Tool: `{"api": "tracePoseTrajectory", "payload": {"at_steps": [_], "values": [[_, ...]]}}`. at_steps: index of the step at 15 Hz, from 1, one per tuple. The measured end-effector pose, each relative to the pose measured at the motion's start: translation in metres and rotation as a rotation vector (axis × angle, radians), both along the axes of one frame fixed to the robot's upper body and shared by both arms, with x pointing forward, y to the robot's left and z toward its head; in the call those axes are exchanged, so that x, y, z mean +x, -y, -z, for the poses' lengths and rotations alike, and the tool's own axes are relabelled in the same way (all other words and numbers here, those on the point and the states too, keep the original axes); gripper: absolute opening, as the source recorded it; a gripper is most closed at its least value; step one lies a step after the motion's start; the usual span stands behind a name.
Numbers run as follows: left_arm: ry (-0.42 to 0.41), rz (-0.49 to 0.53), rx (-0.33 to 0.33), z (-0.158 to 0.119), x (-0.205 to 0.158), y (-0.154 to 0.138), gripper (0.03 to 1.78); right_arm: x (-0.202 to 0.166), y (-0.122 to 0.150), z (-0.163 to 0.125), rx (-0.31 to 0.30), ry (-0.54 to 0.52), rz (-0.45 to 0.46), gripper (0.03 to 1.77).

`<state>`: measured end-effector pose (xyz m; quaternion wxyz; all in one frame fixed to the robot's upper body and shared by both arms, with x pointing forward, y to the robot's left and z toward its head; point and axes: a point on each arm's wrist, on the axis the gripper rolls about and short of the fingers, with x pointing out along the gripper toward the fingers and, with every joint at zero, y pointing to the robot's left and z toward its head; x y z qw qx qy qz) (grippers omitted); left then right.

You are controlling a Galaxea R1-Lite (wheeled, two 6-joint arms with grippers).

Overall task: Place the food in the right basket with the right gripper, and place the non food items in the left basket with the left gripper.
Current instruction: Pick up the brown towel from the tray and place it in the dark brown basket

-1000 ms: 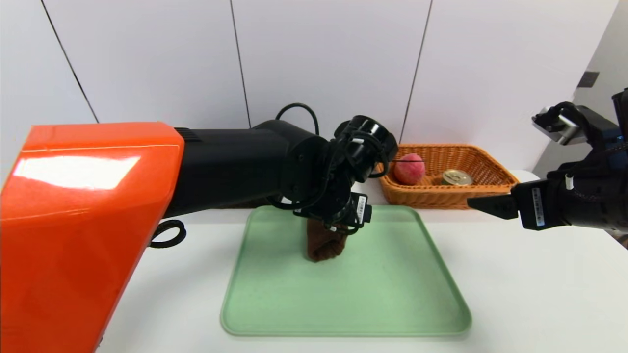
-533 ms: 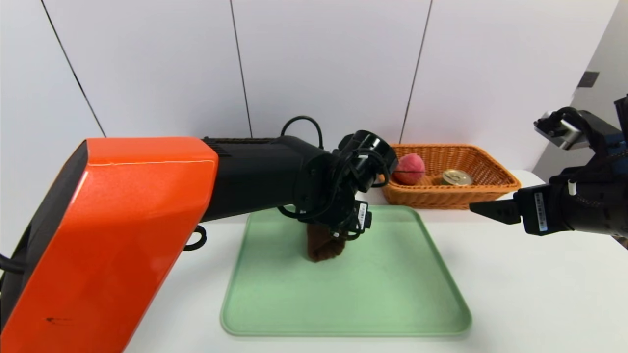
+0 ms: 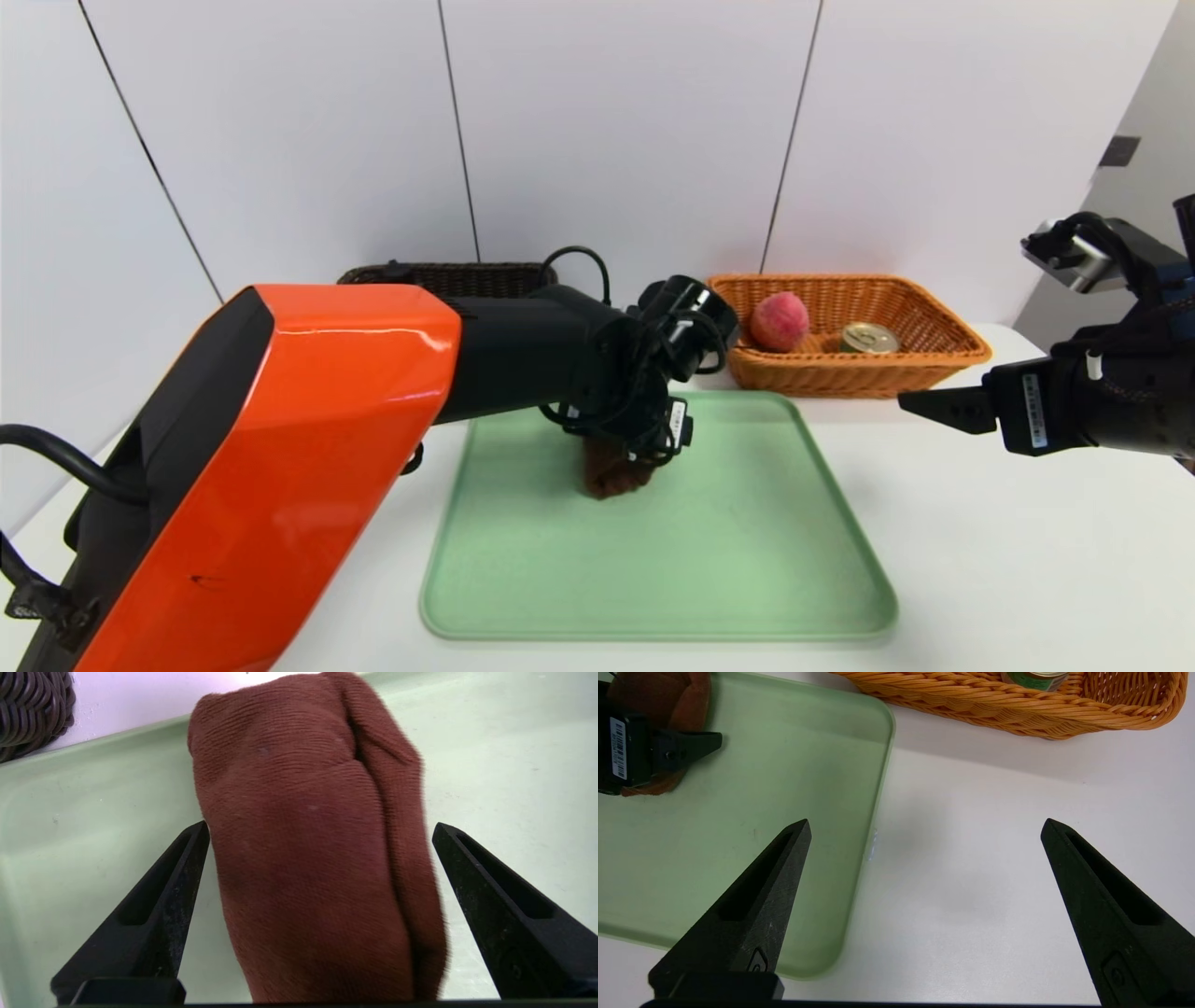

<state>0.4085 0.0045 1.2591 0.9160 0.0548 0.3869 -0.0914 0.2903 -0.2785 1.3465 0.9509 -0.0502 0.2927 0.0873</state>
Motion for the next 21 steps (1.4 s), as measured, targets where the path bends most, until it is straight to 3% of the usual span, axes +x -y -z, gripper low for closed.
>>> {"api": "tracePoseTrajectory", "payload": {"at_steps": [1, 4, 9, 13, 21], "values": [[-0.004, -0.002, 0.004, 0.003, 0.001, 0.000, 1.66, 0.000, 0.000, 0.000, 0.001, 0.001, 0.000, 1.70], [-0.008, -0.006, 0.007, 0.008, 0.003, 0.001, 1.16, 0.000, 0.001, 0.000, 0.000, 0.002, 0.003, 1.70], [-0.009, -0.002, 0.011, 0.005, 0.002, 0.000, 0.60, 0.002, 0.002, -0.002, 0.001, 0.005, 0.008, 1.70], [0.028, 0.026, -0.001, -0.034, -0.012, -0.013, 0.57, 0.002, 0.002, -0.002, 0.001, 0.004, 0.009, 1.70], [0.238, 0.065, -0.116, -0.146, -0.052, -0.069, 0.57, 0.002, 0.002, 0.001, -0.001, -0.003, 0.008, 1.70]]}}
